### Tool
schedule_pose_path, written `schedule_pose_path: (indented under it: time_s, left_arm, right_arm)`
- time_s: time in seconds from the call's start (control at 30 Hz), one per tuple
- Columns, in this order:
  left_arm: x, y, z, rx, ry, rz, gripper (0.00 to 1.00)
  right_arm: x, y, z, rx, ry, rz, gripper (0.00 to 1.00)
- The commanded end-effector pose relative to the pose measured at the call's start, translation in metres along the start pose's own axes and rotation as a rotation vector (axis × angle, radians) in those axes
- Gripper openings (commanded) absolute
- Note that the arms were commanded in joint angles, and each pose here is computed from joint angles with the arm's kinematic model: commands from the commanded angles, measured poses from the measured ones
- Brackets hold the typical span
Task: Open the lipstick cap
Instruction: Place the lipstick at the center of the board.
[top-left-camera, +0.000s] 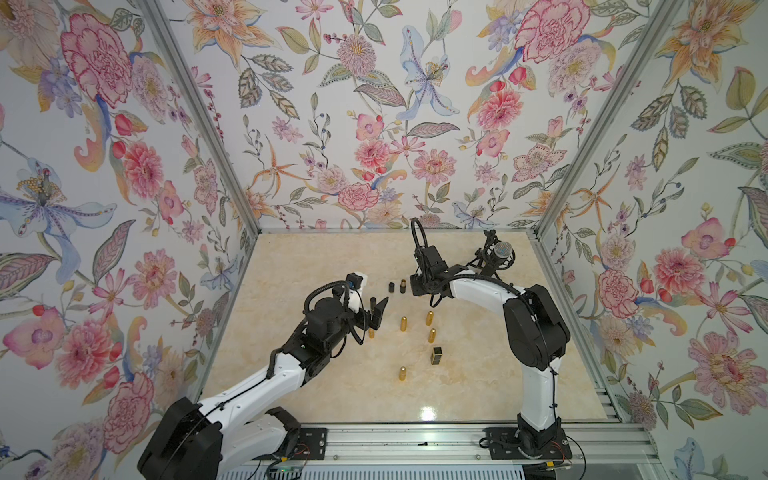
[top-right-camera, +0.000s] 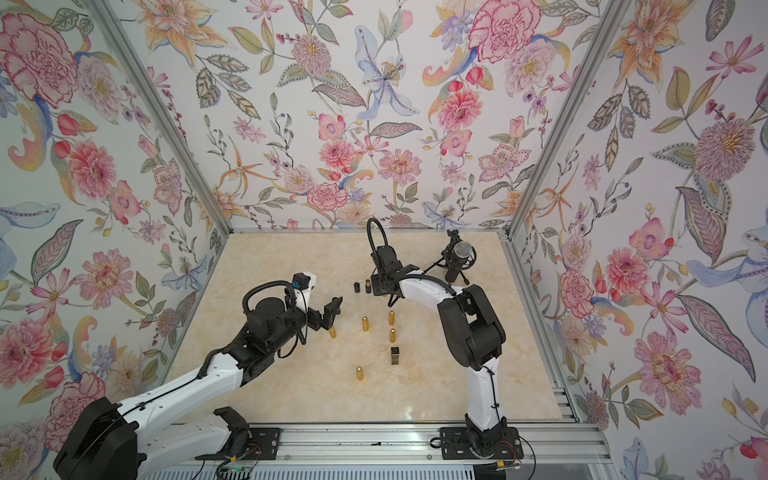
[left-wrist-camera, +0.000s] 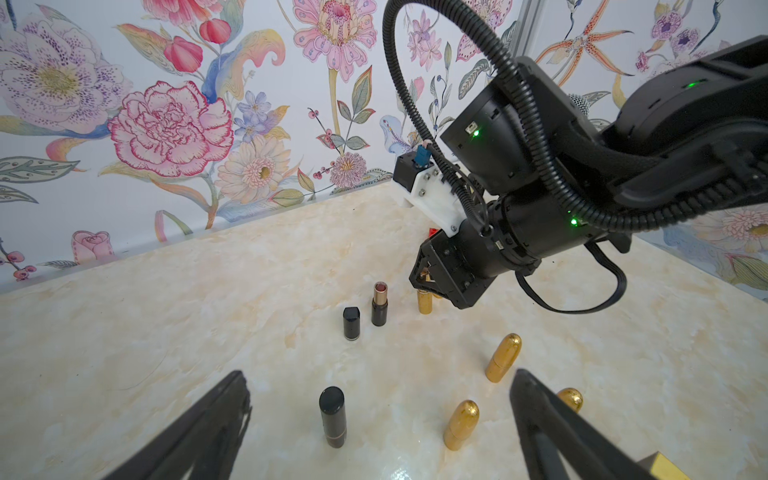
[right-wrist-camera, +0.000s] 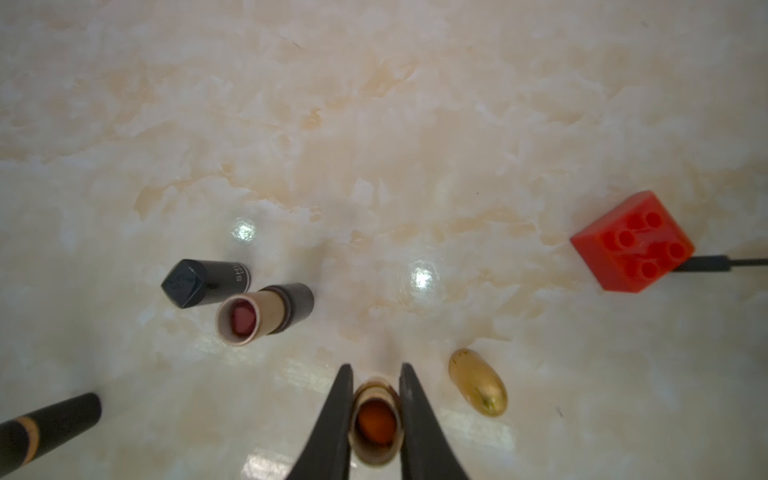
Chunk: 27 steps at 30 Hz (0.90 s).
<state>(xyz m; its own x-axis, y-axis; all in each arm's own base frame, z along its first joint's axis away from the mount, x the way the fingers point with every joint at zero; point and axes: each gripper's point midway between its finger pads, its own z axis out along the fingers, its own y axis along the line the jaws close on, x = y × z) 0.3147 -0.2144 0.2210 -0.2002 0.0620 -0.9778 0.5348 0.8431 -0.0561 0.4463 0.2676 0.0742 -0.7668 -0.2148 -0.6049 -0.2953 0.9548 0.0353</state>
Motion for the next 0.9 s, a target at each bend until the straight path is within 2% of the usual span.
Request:
schedule_pose_path:
  time_s: [0.0,0.87]
  left_arm:
    - [0.003,0.009,-0.003,-0.029,-0.002,-0.020,0.99]
    - [0.004,0.015,-0.004,-0.043,-0.001,-0.020,0.99]
  right_arm:
    - [-0.017,0.004,0.002,0.020,-0.069,-0.038,0.20]
    - [-0.006,-0.002,0.026,0.048,-0.070,-0.002,0.21]
